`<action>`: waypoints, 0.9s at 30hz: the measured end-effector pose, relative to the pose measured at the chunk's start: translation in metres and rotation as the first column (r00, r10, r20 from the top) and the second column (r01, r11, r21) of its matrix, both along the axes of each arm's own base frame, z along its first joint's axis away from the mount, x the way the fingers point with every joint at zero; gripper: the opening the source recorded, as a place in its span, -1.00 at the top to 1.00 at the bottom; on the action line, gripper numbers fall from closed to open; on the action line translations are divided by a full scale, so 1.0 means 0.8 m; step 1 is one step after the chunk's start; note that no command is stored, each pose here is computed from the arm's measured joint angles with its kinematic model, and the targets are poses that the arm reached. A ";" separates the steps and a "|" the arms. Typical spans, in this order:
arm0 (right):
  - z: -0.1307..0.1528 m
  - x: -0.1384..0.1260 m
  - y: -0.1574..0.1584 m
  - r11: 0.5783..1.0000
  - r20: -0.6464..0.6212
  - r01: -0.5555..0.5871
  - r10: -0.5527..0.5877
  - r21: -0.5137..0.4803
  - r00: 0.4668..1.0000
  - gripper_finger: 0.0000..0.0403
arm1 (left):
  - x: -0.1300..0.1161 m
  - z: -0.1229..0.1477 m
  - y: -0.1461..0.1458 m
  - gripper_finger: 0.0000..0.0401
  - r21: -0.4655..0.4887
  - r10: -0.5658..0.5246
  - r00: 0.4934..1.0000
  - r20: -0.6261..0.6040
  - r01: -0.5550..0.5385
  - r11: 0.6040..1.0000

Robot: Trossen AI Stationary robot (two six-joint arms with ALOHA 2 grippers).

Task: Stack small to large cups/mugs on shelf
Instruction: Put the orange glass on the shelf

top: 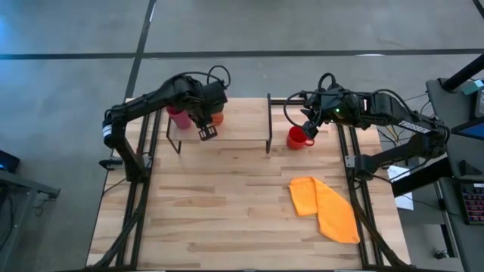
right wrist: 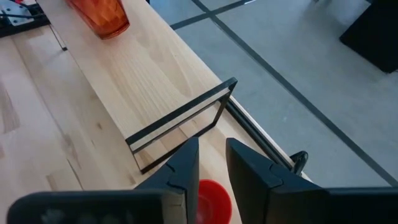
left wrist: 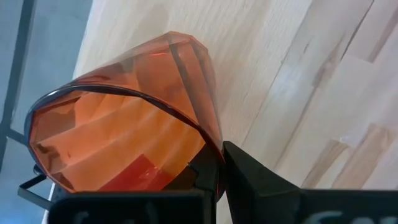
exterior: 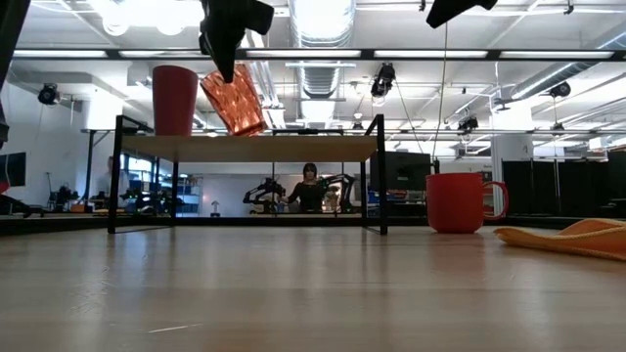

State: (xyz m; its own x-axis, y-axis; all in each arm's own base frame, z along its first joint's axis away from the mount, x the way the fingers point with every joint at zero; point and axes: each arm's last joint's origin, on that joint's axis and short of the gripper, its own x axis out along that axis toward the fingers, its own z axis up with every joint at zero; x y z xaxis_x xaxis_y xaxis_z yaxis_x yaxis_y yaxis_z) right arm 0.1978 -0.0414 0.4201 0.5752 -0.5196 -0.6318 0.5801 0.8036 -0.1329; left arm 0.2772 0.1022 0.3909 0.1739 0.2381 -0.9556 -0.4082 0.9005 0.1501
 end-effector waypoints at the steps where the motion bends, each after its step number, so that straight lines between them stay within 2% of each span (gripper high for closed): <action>1: 0.000 0.000 0.000 1.000 0.000 0.000 0.000 0.000 1.000 0.62 | 0.000 -0.001 0.000 1.00 -0.003 0.002 1.000 -0.003 -0.002 1.000; 5: 0.000 0.000 0.000 1.000 0.000 0.000 0.000 0.000 1.000 0.60 | 0.002 -0.003 -0.001 1.00 -0.040 0.016 1.000 0.007 -0.016 0.999; 17: 0.000 0.000 0.000 1.000 0.000 0.000 0.000 0.000 1.000 0.59 | 0.002 -0.004 0.000 0.99 -0.041 0.017 1.000 0.004 -0.017 0.999; 27: 0.000 0.000 0.000 1.000 0.003 0.004 -0.004 0.003 1.000 0.59 | 0.002 -0.005 0.002 0.69 0.009 0.030 0.999 -0.015 -0.030 1.000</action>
State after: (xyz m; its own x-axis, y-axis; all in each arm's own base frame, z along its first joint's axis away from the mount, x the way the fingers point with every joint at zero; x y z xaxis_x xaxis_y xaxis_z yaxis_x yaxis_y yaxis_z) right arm 0.1977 -0.0414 0.4202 0.5753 -0.5199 -0.6315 0.5836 0.8018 -0.1284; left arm 0.2788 0.1040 0.3871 0.1519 0.2516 -0.9558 -0.4323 0.8866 0.1647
